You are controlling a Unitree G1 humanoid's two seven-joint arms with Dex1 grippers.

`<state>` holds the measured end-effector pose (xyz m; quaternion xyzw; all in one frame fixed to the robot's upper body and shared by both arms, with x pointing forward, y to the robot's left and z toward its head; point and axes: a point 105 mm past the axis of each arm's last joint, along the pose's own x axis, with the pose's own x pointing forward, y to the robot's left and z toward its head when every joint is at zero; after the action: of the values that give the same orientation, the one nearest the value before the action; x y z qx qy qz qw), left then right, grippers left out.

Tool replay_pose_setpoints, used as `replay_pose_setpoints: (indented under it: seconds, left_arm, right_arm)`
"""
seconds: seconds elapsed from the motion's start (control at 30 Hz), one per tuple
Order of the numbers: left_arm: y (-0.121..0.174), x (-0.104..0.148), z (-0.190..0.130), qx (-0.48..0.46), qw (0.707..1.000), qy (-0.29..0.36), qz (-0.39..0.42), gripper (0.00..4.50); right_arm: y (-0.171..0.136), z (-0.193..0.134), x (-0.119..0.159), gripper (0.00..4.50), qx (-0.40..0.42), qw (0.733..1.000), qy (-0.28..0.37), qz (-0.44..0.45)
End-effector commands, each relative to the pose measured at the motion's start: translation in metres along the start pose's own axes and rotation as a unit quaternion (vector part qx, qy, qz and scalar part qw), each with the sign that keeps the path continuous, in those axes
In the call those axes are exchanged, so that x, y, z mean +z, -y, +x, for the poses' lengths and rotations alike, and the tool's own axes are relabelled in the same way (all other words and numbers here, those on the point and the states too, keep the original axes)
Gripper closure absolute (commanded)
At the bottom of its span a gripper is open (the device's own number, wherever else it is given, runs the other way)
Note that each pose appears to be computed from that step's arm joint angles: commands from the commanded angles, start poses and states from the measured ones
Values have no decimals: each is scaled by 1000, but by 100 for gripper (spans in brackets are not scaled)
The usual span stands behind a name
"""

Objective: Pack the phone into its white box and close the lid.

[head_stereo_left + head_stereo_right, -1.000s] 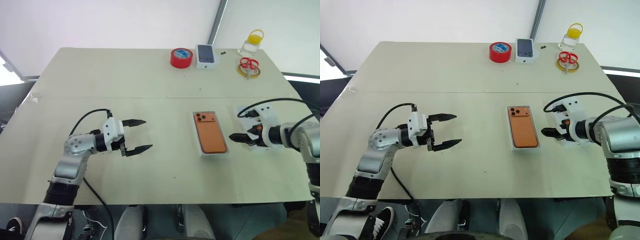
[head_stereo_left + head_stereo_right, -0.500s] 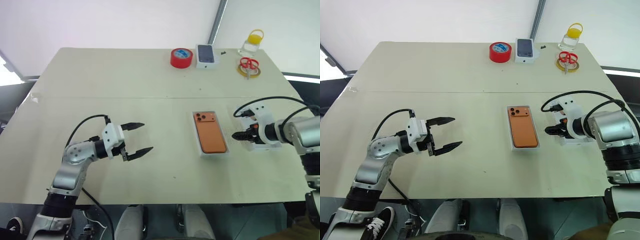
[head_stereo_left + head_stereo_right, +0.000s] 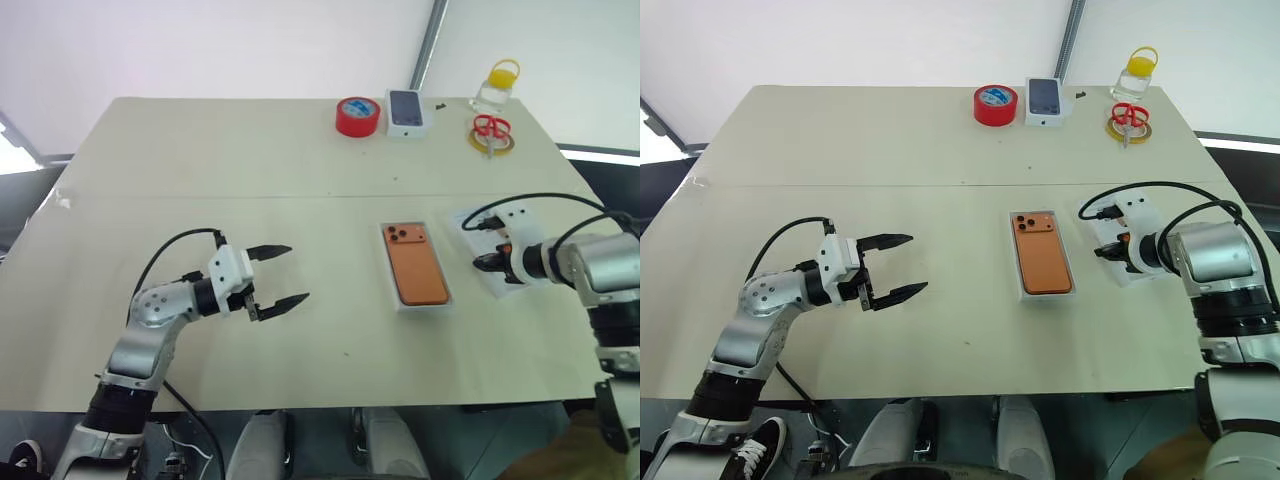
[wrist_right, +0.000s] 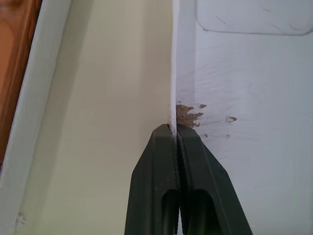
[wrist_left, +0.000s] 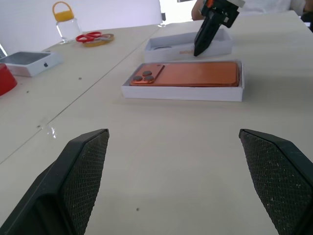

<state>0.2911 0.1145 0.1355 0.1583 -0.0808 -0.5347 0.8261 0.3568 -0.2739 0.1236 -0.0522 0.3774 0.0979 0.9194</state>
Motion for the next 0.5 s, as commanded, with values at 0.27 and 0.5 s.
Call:
replay_pose_setpoints:
  seconds: [0.27,0.5]
  left_arm:
    - [-17,6,11,29,999,20,-13,294]
    - [-10,10,32,26,998,40,-38,446]
  right_arm:
    - [-66,-39,84,450,164,948,256,91]
    - [-142,-62,75,450,322,886,292,162]
